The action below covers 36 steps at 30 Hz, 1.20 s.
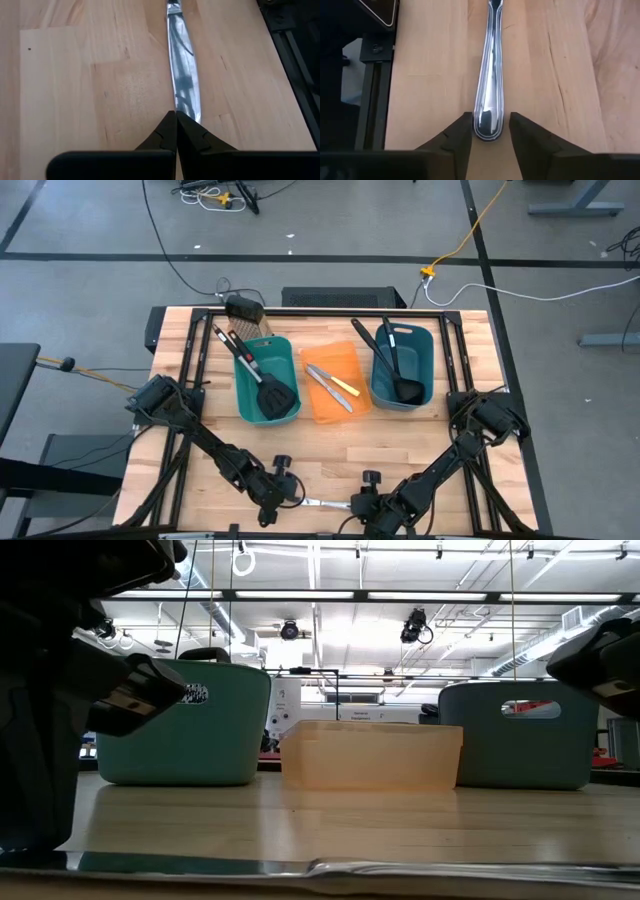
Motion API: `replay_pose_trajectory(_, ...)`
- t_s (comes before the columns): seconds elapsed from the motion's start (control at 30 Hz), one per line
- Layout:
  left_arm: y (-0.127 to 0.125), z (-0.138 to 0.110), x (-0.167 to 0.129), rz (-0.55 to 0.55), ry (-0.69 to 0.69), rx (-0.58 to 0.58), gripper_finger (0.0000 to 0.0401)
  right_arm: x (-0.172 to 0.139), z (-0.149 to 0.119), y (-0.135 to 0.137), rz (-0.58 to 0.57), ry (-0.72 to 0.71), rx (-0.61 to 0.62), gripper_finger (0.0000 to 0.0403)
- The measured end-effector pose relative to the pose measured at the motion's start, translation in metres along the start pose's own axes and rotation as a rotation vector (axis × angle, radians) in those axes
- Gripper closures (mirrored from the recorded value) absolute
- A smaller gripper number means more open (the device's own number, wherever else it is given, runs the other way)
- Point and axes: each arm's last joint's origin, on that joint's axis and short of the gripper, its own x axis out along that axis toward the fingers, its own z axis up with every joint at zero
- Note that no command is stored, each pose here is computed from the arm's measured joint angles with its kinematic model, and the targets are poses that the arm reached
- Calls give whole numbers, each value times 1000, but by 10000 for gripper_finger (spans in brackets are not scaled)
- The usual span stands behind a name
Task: Pick & Place Kitchen Items
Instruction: Put the silver table knife into the orange bin
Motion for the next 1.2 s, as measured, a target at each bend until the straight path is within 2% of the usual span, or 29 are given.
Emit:
replay_pose_trajectory(0.2,0,1,0,7,-12,13,398,0,0,0,-3,4,-1,277)
replay_pose_trajectory(0.5,-1,2,0,25,-17,48,398,0,0,0,0,7,3,263)
replay_pose_trajectory(0.83,-10,20,-11,69,39,102,398,0,-1,0,2,9,9,261)
replay_pose_trajectory(1.2,-9,9,-10,76,108,73,398,0,-1,0,1,10,14,261)
